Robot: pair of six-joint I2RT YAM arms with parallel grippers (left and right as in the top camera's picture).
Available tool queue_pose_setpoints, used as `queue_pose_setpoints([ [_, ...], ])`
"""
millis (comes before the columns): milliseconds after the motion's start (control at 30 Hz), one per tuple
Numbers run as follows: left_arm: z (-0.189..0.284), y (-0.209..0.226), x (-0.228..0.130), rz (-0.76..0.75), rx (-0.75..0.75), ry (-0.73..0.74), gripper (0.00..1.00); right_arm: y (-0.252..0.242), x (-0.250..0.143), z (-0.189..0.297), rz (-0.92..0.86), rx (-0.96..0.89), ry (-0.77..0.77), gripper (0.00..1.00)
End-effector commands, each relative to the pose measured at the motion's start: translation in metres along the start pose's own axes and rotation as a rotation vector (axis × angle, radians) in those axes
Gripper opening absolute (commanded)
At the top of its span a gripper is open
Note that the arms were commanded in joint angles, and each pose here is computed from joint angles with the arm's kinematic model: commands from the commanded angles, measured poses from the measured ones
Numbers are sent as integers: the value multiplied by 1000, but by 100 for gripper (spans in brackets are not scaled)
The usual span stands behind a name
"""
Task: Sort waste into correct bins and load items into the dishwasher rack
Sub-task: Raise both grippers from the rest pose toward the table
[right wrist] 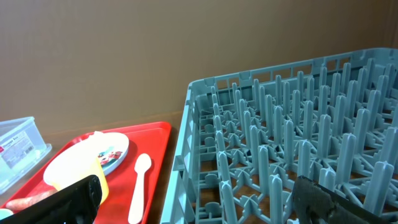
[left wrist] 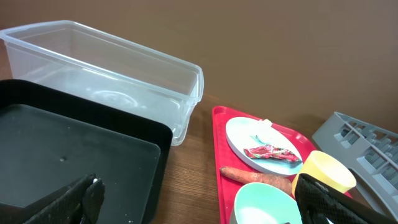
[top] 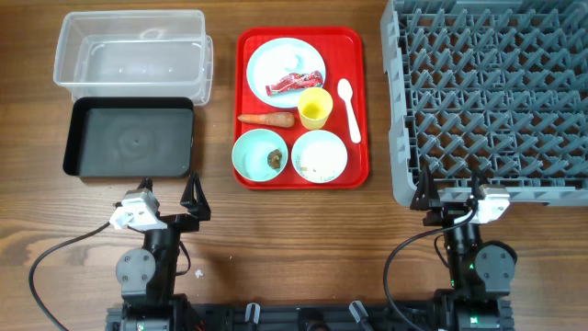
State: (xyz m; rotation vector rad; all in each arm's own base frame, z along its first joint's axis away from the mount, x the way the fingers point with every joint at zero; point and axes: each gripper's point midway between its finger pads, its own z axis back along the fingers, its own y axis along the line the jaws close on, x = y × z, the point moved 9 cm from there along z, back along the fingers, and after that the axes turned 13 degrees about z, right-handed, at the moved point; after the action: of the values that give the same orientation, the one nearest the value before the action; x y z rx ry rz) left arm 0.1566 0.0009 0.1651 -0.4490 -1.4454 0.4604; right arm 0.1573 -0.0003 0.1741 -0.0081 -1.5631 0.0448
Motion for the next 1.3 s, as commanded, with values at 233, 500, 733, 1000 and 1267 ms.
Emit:
queue_pose_setpoints([
  [233, 0, 1, -2, -21, 6, -1, 100, 1, 0, 0, 7, 13, -2, 100],
  [500, 0, 1, -2, -21, 6, -1, 100, 1, 0, 0, 7, 13, -2, 100],
  [733, 0, 1, -1, -24, 10, -7, 100, 1, 0, 0, 7, 13, -2, 100],
  [1000, 0, 4, 1, -24, 36, -25, 100, 0, 0, 0, 9, 6, -1, 100],
  [1267, 0, 4, 1, -24, 36, -26, 100, 0, -1, 0, -3, 8, 2, 100],
])
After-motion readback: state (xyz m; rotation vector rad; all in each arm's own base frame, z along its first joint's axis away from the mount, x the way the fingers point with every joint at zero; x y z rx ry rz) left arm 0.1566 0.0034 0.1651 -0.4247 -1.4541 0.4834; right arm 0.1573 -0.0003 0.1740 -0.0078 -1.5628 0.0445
